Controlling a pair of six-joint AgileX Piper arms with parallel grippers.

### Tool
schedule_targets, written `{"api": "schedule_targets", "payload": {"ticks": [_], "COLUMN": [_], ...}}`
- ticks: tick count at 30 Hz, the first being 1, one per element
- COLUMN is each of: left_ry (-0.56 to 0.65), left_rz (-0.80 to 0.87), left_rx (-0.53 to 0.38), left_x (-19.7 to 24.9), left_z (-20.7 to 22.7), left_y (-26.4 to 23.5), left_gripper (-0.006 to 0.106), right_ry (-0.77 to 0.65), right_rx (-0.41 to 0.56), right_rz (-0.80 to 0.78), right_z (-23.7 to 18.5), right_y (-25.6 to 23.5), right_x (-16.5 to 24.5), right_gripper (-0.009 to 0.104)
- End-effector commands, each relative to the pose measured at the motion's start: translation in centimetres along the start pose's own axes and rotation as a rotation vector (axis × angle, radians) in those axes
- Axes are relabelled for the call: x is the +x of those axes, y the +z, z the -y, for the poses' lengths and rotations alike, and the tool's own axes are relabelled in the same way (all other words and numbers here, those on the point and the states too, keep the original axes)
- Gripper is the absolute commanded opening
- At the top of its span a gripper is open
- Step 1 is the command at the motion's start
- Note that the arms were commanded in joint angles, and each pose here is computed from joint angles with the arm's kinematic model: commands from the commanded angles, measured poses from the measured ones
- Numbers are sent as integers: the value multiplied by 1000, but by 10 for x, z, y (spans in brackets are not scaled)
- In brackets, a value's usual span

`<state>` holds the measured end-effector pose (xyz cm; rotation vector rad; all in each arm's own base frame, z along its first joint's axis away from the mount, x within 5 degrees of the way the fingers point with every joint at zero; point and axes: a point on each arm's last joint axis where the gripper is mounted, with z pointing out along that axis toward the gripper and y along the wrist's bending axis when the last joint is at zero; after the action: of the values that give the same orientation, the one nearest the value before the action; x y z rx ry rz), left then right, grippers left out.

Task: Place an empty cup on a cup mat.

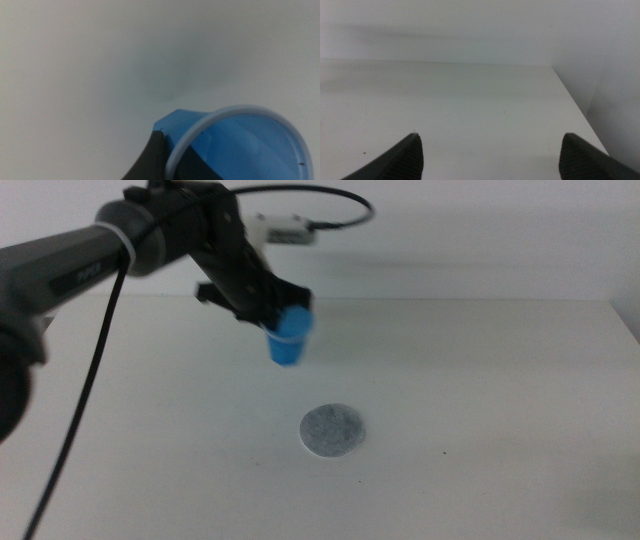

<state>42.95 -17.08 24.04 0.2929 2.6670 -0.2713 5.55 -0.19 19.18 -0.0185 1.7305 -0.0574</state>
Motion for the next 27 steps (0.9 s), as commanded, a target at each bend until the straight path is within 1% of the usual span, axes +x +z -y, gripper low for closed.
{"api": "schedule_targets", "payload": {"ticks": [1, 4, 8, 14, 18, 24, 27], "left_ry": [-5, -24, -33, -48, -46, -56, -51], "left_rz": [16, -14, -30, -87, -145, -160, -157], "left_rx": [37, 52, 69, 84, 73, 88, 89], "left_x": [21, 47, 61, 70, 76, 77, 77], "left_z": [23, 41, 58, 65, 65, 67, 67], "left_y": [-10, -10, 2, 14, 22, 22, 22], "left_gripper": [-2, -2, -2, -2, -2, -2, 1], "right_ry": [-10, -10, -10, -10, -10, -10, -10], "right_rx": [-1, -1, -1, -1, -1, -1, -1], "right_rz": [8, 8, 8, 8, 8, 8, 8], "right_z": [0, 0, 0, 0, 0, 0, 0], "right_y": [0, 0, 0, 0, 0, 0, 0], "right_x": [0, 0, 0, 0, 0, 0, 0], "right_gripper": [93, 93, 93, 93, 93, 93, 93]}}
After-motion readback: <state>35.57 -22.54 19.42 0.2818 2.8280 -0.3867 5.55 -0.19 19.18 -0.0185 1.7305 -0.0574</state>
